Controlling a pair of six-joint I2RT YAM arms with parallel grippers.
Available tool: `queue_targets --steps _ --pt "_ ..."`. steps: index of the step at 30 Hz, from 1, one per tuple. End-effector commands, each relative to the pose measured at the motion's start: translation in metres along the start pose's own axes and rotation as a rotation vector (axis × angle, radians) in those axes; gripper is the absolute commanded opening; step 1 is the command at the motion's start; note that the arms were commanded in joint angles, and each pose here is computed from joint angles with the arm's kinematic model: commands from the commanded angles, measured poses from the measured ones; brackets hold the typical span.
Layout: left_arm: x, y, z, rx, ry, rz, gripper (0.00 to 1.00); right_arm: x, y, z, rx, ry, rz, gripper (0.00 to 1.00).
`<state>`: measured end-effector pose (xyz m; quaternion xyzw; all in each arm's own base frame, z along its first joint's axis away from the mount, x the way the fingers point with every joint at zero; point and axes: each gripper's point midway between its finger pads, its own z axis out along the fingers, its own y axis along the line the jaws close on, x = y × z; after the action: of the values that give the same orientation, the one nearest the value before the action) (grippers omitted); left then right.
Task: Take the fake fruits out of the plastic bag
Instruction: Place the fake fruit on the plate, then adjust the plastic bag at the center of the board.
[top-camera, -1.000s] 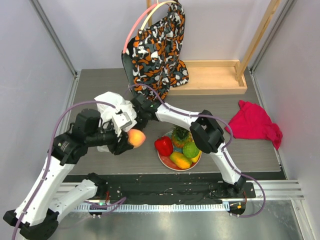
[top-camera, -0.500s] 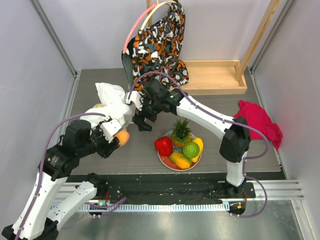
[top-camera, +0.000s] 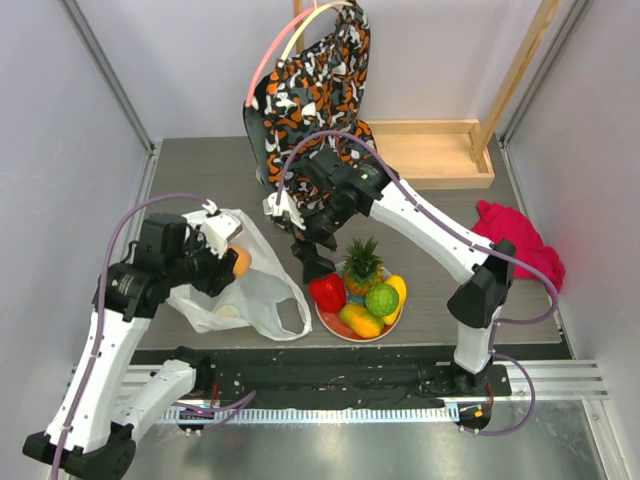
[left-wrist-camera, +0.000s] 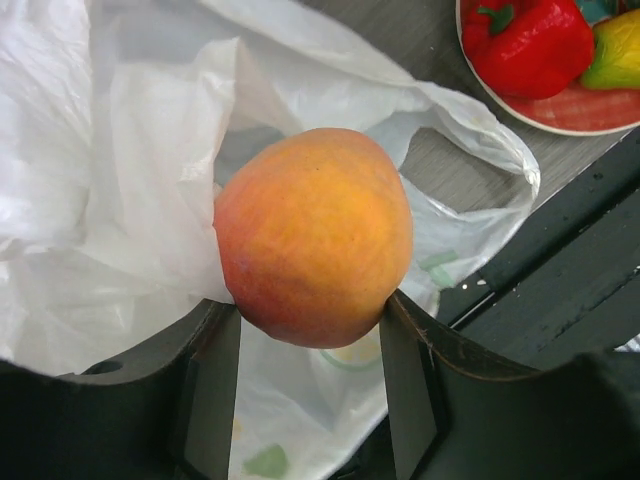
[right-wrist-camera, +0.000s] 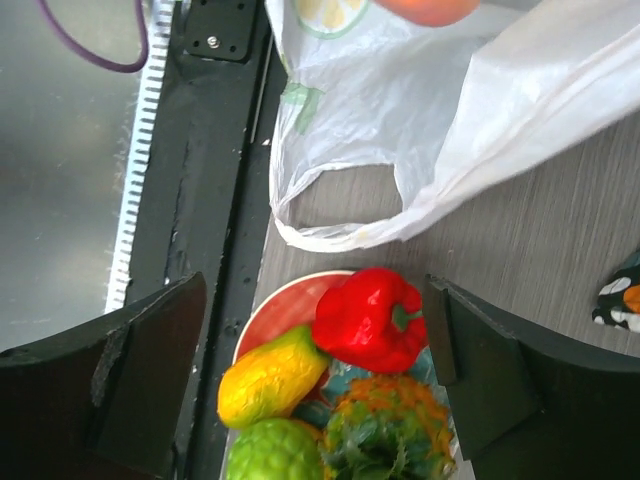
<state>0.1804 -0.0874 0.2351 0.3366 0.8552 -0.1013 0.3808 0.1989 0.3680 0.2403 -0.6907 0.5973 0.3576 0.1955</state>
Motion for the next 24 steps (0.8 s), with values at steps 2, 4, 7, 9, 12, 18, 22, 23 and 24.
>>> queue_targets --steps 2,4,7,9,12,18,22,23,24 --pt "-0.027 -0.006 -0.007 0.054 -0.093 -0.051 0.00 -0.043 0.033 -0.044 -0.044 -0.180 -0.089 0.91" --pt "-0.031 -0.012 -0.010 0.091 -0.113 -0.043 0.00 -0.056 0.030 -0.042 -0.035 -0.230 -0.008 0.86" --pt "-0.037 -0.027 -0.016 0.183 -0.129 -0.052 0.00 -0.072 0.012 -0.030 -0.011 -0.303 0.057 0.85" --pt "-0.043 -0.030 -0.018 0.206 -0.145 -0.074 0.00 -0.078 -0.001 -0.020 -0.005 -0.347 0.074 0.86" --pt "-0.052 -0.038 -0.024 0.258 -0.177 -0.073 0.00 -0.086 -0.014 -0.008 0.001 -0.421 0.103 0.90" --pt "-0.055 -0.046 -0.027 0.316 -0.185 -0.069 0.00 -0.115 -0.013 0.003 -0.083 -0.522 0.133 0.92" --pt "-0.055 -0.051 -0.025 0.350 -0.179 -0.080 0.00 -0.125 -0.009 0.011 -0.118 -0.553 0.158 0.93" --pt "-0.054 -0.050 -0.024 0.347 -0.178 -0.082 0.00 -0.127 -0.007 0.012 -0.154 -0.564 0.153 0.93" --pt "-0.055 -0.050 -0.024 0.345 -0.181 -0.081 0.00 -0.130 -0.003 0.013 -0.173 -0.564 0.173 0.93"
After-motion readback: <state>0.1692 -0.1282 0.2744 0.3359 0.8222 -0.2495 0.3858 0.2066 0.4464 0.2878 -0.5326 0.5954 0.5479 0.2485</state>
